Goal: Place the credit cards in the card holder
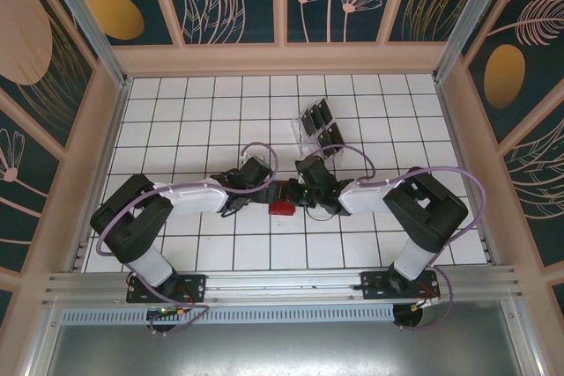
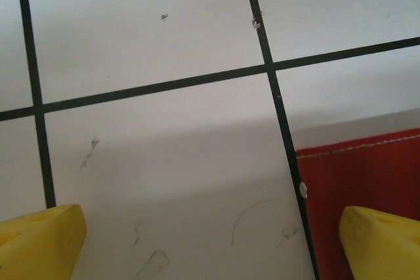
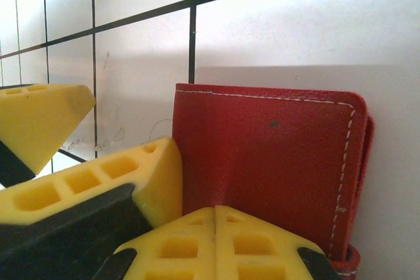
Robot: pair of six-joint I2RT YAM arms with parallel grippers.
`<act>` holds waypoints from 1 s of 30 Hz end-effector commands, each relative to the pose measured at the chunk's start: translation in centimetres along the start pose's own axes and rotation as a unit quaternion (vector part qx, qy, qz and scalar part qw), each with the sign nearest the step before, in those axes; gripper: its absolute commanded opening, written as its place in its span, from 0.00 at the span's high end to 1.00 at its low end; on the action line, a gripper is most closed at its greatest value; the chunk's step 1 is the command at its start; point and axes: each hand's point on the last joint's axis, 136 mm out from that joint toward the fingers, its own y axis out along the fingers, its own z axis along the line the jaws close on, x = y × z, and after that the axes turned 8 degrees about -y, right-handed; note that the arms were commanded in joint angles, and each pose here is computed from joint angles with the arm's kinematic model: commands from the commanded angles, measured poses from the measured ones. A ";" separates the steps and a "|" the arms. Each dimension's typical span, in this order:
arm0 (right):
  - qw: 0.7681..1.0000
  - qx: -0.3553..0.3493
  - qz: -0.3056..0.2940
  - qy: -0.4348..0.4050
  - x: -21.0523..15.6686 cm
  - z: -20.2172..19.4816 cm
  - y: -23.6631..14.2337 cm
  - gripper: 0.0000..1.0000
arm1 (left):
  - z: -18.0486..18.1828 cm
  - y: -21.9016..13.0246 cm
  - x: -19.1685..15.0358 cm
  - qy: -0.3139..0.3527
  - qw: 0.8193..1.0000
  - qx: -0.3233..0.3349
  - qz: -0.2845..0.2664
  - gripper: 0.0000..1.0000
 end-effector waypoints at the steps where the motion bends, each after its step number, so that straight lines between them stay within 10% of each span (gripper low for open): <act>1: 0.992 -0.100 0.070 0.035 -4.9 -6.3 0.5 1.00 | 0.6 -0.5 -0.4 -0.001 1.000 0.011 0.005 0.01; 15: 1.000 0.009 -0.006 0.001 0.8 1.2 -2.0 1.00 | 0.4 1.3 -1.4 0.019 1.000 0.011 0.022 0.01; 30: 1.000 0.010 -0.009 0.006 1.0 0.8 -1.5 1.00 | 0.5 1.3 -1.6 0.020 0.999 0.010 0.027 0.01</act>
